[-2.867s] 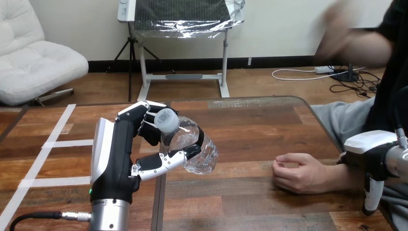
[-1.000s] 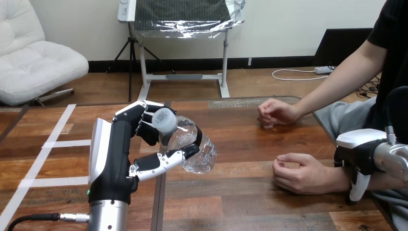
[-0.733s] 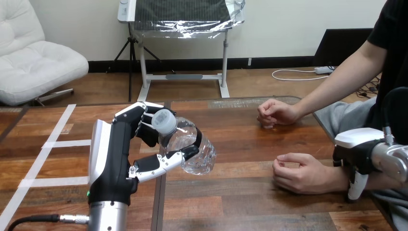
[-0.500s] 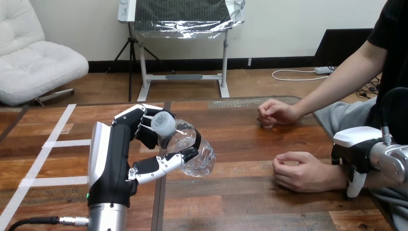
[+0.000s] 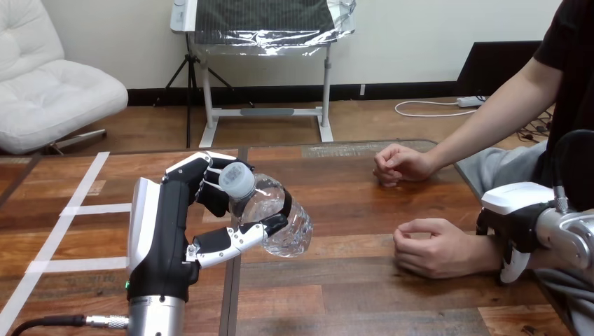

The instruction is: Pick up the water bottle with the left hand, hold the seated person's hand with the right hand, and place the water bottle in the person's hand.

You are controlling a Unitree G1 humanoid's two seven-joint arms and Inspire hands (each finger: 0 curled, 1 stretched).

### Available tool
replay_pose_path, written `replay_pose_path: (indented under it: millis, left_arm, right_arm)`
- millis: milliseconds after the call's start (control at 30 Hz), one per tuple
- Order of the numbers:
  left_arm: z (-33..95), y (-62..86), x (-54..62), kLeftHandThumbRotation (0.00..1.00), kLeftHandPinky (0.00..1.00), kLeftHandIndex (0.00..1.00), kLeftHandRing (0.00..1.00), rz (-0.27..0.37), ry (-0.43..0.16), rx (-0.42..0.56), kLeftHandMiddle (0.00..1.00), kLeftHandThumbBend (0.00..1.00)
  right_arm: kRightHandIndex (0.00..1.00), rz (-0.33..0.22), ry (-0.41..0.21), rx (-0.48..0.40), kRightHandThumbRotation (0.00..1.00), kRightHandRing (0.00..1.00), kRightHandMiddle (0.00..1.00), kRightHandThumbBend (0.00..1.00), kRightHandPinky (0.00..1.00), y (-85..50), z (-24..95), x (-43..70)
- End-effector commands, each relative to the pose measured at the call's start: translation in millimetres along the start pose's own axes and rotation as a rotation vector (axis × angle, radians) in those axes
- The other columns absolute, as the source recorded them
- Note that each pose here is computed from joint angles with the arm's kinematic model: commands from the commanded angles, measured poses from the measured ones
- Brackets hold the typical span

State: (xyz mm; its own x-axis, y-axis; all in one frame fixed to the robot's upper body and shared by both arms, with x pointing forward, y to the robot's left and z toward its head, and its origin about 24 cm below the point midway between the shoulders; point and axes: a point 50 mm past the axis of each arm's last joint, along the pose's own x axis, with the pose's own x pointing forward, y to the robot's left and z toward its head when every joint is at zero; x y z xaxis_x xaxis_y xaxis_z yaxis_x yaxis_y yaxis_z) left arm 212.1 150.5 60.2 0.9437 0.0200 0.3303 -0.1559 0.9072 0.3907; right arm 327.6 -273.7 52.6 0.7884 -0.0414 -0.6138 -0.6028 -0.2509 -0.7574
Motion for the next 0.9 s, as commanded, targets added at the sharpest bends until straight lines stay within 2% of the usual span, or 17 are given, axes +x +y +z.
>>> replay_pose_path:
  millis: [0, 367, 867]
  left_arm:
    - [18.2, 8.2, 15.0, 0.00, 0.36, 0.50, 0.39, 0.058, -0.103, -0.022, 0.44, 0.59]
    - [17.7, 8.0, 14.8, 0.00, 0.36, 0.50, 0.39, 0.056, -0.098, -0.019, 0.44, 0.59]
    - [16.9, 8.6, 15.7, 0.00, 0.37, 0.50, 0.39, 0.054, -0.100, -0.012, 0.44, 0.58]
  right_arm:
    - [0.73, 0.091, -0.022, -0.010, 0.00, 0.43, 0.56, 0.57, 0.29, 25.6, 10.7, 6.6]
    - [0.65, 0.061, -0.036, -0.018, 0.00, 0.49, 0.60, 0.63, 0.35, 28.2, 7.8, 6.0]
    - [0.62, 0.073, -0.020, -0.011, 0.00, 0.51, 0.60, 0.66, 0.38, 29.5, 8.6, 8.6]
